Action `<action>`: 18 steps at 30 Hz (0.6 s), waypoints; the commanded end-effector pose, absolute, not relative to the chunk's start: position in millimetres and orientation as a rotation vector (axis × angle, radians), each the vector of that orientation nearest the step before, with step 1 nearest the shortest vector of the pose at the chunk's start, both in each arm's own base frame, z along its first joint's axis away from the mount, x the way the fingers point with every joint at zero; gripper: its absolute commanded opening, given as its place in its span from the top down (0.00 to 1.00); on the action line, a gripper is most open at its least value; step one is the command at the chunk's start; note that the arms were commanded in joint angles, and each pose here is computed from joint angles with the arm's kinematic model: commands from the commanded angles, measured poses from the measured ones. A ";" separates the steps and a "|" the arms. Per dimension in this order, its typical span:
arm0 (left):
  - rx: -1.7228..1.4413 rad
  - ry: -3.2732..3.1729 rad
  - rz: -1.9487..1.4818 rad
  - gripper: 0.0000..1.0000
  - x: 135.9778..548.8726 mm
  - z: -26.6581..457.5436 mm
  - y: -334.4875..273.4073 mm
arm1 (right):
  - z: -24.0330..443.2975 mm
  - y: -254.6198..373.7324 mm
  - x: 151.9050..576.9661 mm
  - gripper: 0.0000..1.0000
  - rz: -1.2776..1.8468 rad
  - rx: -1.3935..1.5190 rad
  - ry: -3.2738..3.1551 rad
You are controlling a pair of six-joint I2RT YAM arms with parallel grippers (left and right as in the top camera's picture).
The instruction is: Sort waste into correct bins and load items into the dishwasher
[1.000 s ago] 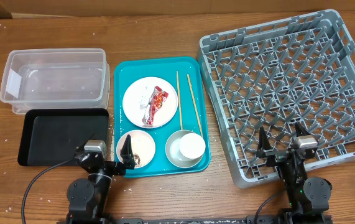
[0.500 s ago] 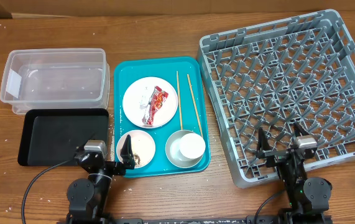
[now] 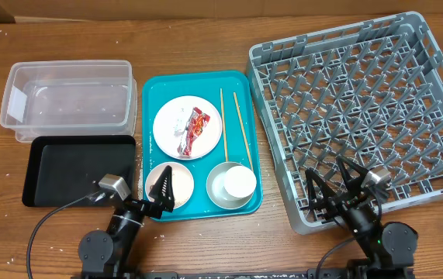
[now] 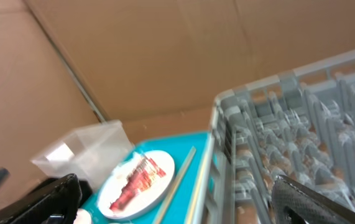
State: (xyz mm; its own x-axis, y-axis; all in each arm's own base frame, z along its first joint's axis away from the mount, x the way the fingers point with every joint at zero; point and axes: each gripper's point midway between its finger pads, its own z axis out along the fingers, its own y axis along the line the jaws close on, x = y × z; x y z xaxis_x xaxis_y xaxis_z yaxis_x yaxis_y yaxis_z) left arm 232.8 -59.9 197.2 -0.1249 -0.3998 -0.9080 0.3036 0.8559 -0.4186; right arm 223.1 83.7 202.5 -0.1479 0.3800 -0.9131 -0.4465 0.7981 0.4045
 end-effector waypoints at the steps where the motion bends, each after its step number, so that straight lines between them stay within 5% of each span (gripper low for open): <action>1: 0.015 1.535 -0.635 0.00 216.3 242.8 -70.0 | 290.1 85.4 196.2 0.00 0.737 -0.101 1.420; 6: -0.025 1.661 -0.546 0.00 212.9 274.0 -59.6 | 330.8 85.2 191.9 0.00 0.744 -0.061 1.563; 13: -0.108 2.112 -0.540 0.00 244.6 276.0 -62.0 | 326.9 93.5 239.6 0.00 0.810 0.040 1.919; 18: -0.029 2.340 -0.782 0.00 248.6 266.7 -96.6 | 313.5 141.1 241.9 0.00 1.189 -0.132 2.031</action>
State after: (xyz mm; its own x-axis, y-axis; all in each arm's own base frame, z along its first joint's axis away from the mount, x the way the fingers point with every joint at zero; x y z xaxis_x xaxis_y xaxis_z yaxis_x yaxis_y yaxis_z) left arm 247.4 -69.1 251.6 -0.7385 -0.2791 -0.6138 0.0437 0.8886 -0.4566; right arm 255.7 116.3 295.6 -0.6519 0.3350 -0.6803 -0.3193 0.6925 0.6469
